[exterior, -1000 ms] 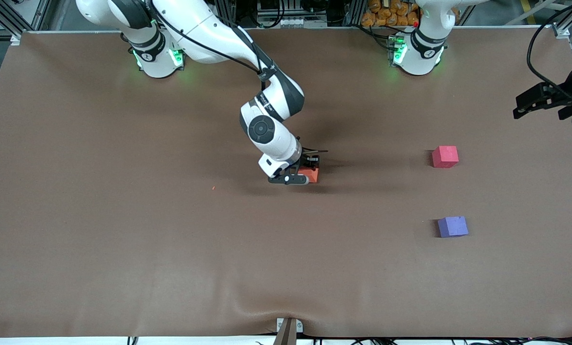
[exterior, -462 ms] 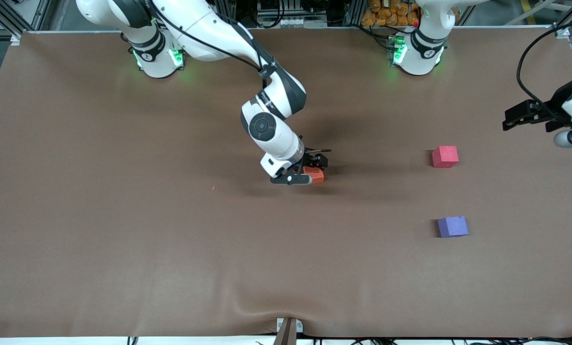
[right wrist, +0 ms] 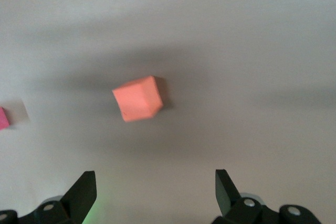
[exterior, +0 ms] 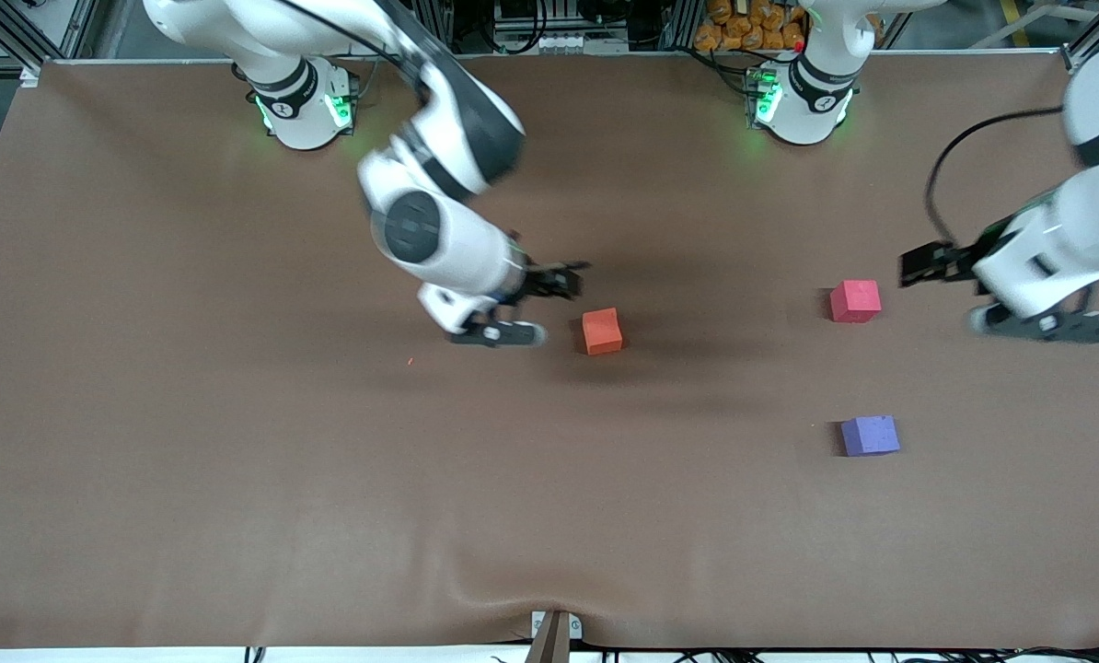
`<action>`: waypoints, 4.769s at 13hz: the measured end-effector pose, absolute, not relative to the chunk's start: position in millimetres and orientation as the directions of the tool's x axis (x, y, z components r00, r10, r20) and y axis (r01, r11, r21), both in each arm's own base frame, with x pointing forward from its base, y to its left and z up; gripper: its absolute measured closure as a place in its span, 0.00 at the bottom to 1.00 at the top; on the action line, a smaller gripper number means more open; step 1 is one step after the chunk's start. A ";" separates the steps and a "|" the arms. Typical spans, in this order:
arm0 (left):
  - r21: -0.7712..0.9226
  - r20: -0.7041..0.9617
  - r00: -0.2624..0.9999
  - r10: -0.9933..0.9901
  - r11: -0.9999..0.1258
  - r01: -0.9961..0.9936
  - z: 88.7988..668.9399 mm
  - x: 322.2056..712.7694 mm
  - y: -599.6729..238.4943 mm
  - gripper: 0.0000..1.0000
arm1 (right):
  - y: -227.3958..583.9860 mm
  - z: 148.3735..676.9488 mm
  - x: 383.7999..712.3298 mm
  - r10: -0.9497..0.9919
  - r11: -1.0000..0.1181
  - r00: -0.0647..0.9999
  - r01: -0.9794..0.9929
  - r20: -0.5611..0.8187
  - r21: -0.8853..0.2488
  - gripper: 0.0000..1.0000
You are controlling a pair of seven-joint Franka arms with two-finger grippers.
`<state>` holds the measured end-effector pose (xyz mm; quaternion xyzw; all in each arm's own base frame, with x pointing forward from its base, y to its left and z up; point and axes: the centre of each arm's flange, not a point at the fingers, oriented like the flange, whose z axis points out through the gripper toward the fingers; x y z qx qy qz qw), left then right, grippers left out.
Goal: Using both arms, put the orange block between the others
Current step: 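Release the orange cube while the left gripper reaches toward it, then lower the left gripper onto the orange cube while the right gripper withdraws, then close the left gripper on the orange cube and lift it, then carry the orange cube with the left gripper toward the blue cube, then lower the orange cube between the pink and blue cubes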
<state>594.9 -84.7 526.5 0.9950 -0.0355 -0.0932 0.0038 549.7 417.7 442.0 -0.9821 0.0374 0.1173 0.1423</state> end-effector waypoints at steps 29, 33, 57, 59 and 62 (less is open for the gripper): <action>-0.071 -0.171 0.953 0.250 -0.968 0.241 204.1 516.6 -455.7 0.21 | -46.2 641.5 510.7 0.087 -0.996 0.987 0.084 -0.137 -0.024 0.00; -0.057 -0.148 0.950 0.275 -0.961 0.270 219.6 535.4 -444.4 0.45 | -25.8 652.2 509.0 0.068 -0.998 0.989 0.067 -0.131 -0.015 0.00; -0.057 -0.158 0.987 0.035 -0.998 0.026 243.4 606.6 5.3 0.50 | -22.8 668.1 502.1 0.067 -0.997 0.981 0.061 -0.184 -0.037 0.00; -0.054 -0.152 0.988 0.034 -0.998 0.026 235.9 602.6 5.2 0.50 | -24.2 668.0 502.1 0.065 -0.998 0.981 0.059 -0.184 -0.037 0.00; -0.052 -0.154 0.988 0.031 -0.998 0.023 230.9 600.4 4.0 0.50 | -24.6 667.2 502.2 0.064 -0.998 0.980 0.058 -0.187 -0.037 0.00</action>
